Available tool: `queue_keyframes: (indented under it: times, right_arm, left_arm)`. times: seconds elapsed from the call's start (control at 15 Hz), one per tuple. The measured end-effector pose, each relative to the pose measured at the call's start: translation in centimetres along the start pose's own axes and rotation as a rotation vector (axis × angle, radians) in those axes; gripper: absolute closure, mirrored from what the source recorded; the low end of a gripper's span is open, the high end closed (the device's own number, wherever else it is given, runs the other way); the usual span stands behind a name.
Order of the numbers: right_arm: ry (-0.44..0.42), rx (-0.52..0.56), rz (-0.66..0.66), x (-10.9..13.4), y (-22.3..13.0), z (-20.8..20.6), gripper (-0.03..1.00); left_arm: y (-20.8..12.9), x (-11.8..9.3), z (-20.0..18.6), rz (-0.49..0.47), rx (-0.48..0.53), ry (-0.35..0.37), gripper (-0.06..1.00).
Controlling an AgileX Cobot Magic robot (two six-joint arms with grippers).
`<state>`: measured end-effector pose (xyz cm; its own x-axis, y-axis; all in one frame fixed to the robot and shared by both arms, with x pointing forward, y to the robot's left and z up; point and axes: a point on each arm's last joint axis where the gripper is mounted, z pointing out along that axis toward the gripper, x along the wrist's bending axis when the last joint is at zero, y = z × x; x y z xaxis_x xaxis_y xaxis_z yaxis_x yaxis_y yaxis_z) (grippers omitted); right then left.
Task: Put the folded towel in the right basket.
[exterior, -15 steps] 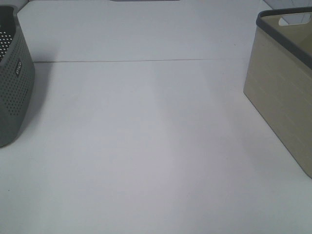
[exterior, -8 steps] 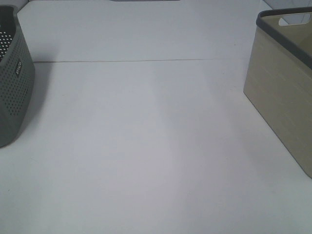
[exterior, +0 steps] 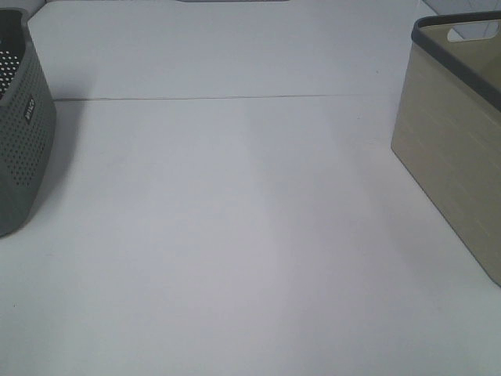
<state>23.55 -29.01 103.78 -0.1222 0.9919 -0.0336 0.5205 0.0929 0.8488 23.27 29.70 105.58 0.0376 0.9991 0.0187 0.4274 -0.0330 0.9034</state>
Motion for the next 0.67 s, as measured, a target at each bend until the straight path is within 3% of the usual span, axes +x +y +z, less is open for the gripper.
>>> queue_keyframes:
  times: [0.67]
  right_arm:
    - [0.000, 0.000, 0.003, 0.00, 0.00, 0.00, -0.01]
  left_arm:
    - [0.00, 0.00, 0.00, 0.000, 0.000, 0.000, -0.05]
